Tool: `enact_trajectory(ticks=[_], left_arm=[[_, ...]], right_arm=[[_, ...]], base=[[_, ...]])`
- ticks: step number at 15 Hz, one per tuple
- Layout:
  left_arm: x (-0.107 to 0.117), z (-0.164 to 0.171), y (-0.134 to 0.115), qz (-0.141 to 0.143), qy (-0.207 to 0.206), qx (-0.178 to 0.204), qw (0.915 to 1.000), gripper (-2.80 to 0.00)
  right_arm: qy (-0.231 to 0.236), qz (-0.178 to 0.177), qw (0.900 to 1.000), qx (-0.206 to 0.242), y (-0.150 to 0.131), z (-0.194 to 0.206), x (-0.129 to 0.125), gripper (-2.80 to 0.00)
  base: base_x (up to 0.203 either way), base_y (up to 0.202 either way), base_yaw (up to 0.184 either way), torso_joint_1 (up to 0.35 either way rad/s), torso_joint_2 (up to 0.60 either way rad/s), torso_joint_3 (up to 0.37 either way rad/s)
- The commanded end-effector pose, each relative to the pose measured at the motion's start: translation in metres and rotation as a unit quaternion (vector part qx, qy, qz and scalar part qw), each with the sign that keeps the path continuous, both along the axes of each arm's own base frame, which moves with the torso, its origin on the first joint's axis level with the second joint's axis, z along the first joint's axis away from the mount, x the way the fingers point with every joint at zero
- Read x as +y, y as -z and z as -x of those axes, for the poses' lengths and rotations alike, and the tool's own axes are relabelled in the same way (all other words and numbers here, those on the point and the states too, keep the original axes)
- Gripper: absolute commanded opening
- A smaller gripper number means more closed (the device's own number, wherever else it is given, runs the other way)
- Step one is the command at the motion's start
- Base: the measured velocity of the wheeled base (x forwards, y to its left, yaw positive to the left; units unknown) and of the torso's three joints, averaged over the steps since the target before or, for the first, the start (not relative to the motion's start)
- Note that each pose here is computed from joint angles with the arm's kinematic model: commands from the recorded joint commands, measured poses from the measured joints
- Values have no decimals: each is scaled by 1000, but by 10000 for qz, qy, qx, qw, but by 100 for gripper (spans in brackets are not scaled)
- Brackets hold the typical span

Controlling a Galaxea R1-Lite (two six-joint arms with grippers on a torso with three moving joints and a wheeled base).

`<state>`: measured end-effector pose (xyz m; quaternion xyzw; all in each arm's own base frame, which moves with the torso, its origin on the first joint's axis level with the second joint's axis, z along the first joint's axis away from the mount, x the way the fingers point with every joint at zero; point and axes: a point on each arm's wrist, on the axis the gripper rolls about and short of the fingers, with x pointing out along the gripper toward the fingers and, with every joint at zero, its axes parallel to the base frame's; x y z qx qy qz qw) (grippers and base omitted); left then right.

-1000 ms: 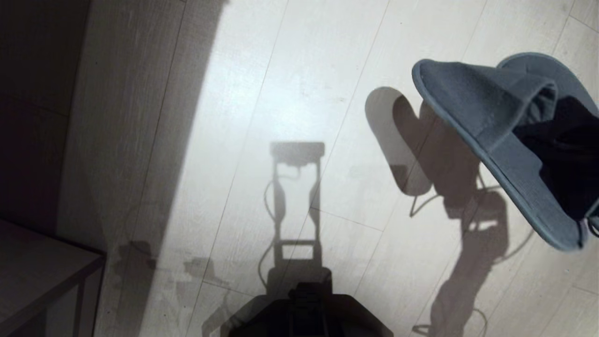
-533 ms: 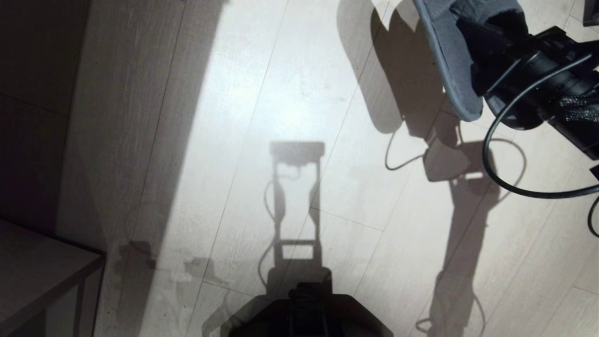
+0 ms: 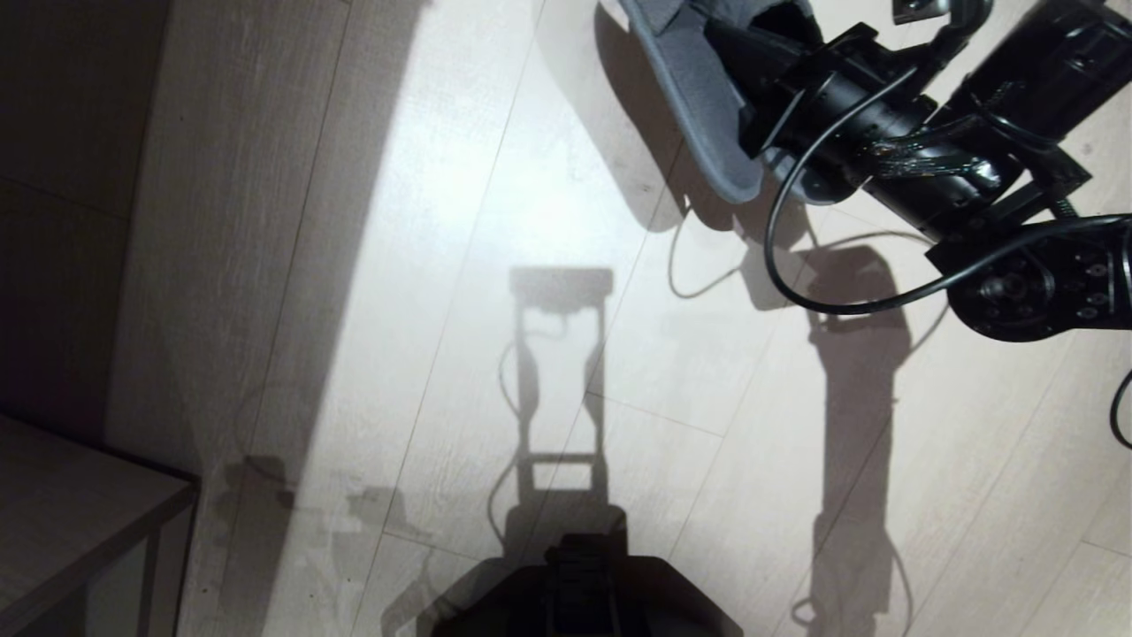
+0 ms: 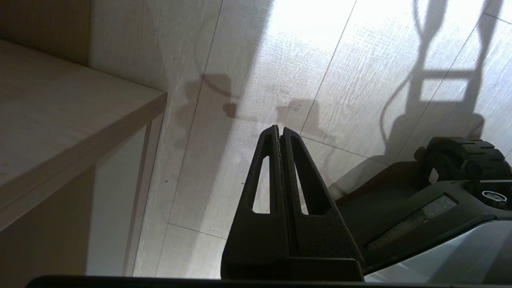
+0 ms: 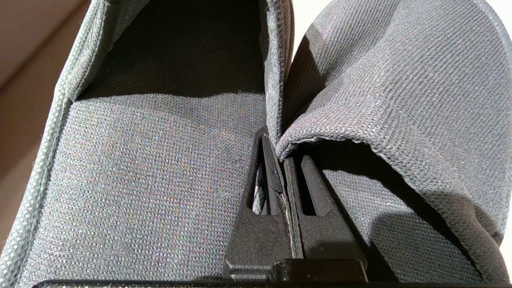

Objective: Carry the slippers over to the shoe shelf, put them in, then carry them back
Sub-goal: Place the slippers on the floor

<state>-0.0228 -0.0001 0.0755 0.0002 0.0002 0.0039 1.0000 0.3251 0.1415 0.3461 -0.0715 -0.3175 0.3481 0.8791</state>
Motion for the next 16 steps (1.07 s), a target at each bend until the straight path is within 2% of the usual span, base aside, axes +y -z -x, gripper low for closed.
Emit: enact_trajectory(ticks=[1, 3, 6, 10, 13, 16], left_arm=[[0, 0, 0, 10, -1, -2, 10000, -280], [0, 0, 0, 10, -7, -2, 10000, -280], [0, 0, 0, 7, -7, -2, 10000, -280], [0, 0, 0, 2, 1, -2, 10000, -280], [0, 0, 0, 2, 0, -2, 10000, -280], [0, 0, 0, 2, -7, -2, 10000, -280]], right_arm=[[-203, 74, 9997, 144, 19, -22, 25, -280], [-509, 107, 9983, 261, 28, -23, 56, -280], [-425, -7, 9972, 623, 42, -21, 88, -280], [-151, -363, 9919, 1211, 68, -30, 109, -280], [-171, -389, 9916, 1222, 79, -36, 118, -280], [-380, -503, 9865, 1512, 91, -39, 132, -280]], base=[[0, 0, 0, 0, 0, 0], [0, 0, 0, 0, 0, 0], [0, 0, 0, 0, 0, 0], [0, 0, 0, 0, 0, 0], [0, 0, 0, 0, 0, 0], [0, 0, 0, 0, 0, 0]])
